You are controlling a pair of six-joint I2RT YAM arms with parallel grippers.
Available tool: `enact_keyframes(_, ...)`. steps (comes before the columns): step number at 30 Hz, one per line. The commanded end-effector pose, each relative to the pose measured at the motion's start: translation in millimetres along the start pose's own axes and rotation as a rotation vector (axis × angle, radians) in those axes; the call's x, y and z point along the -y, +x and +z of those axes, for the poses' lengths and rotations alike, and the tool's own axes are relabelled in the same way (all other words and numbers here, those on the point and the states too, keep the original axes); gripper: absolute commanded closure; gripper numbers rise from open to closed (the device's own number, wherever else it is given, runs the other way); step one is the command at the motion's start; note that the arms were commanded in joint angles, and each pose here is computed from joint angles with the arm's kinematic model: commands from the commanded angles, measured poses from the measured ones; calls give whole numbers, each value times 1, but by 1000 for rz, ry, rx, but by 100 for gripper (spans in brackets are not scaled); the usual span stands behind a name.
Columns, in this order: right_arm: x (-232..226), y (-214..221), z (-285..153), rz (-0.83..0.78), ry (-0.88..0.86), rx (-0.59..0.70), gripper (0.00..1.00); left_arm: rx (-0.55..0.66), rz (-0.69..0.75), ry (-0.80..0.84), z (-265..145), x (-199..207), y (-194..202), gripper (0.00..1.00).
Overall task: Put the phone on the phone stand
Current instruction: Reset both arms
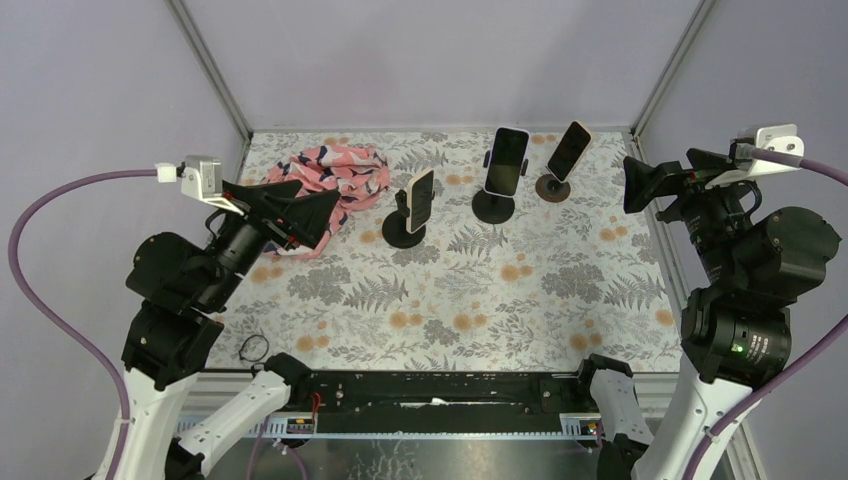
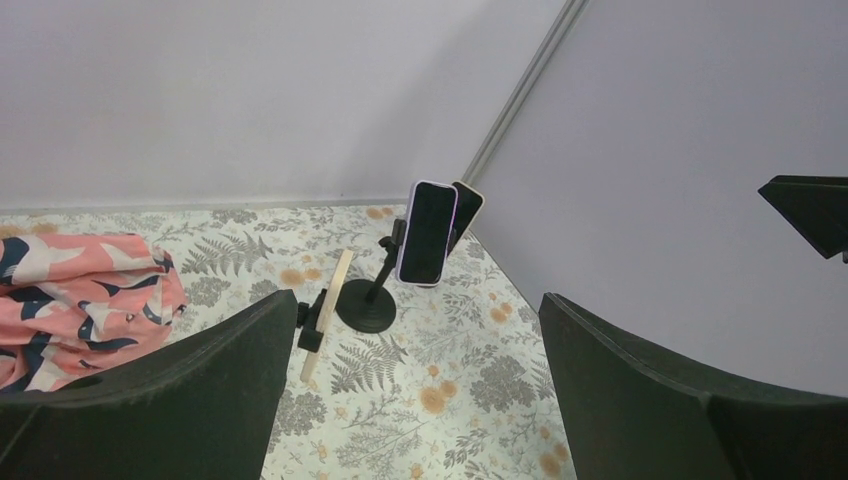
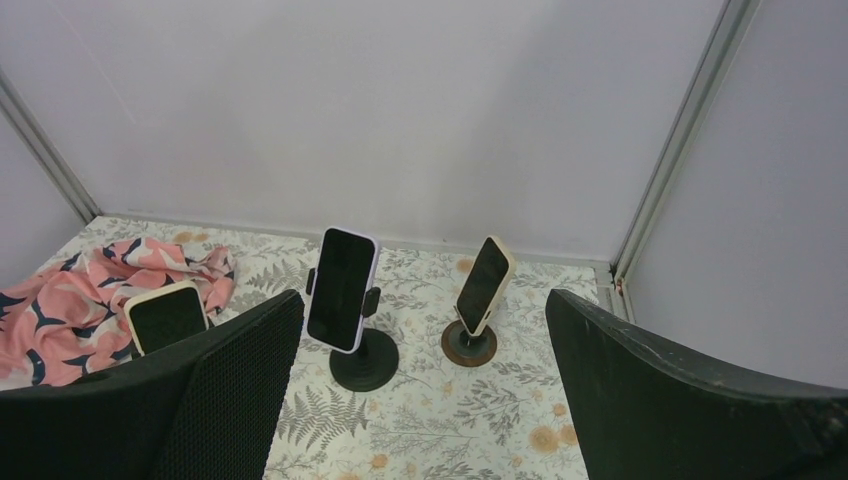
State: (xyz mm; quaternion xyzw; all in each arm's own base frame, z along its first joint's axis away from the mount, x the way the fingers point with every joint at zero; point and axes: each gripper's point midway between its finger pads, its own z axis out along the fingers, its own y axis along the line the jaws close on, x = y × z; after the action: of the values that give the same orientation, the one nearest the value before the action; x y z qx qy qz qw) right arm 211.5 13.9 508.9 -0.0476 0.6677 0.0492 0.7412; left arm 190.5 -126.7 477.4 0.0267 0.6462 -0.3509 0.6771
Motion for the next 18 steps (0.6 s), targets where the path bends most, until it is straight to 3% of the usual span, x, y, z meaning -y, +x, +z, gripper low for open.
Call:
enact_keyframes(1,2,0,7,21,-2,4,0,-23,-8,-1,-2,-2,9,1)
enact_keyframes(18,0,4,13,37,-28,-10,0,-34,-18,-2,-8,-6,19,1)
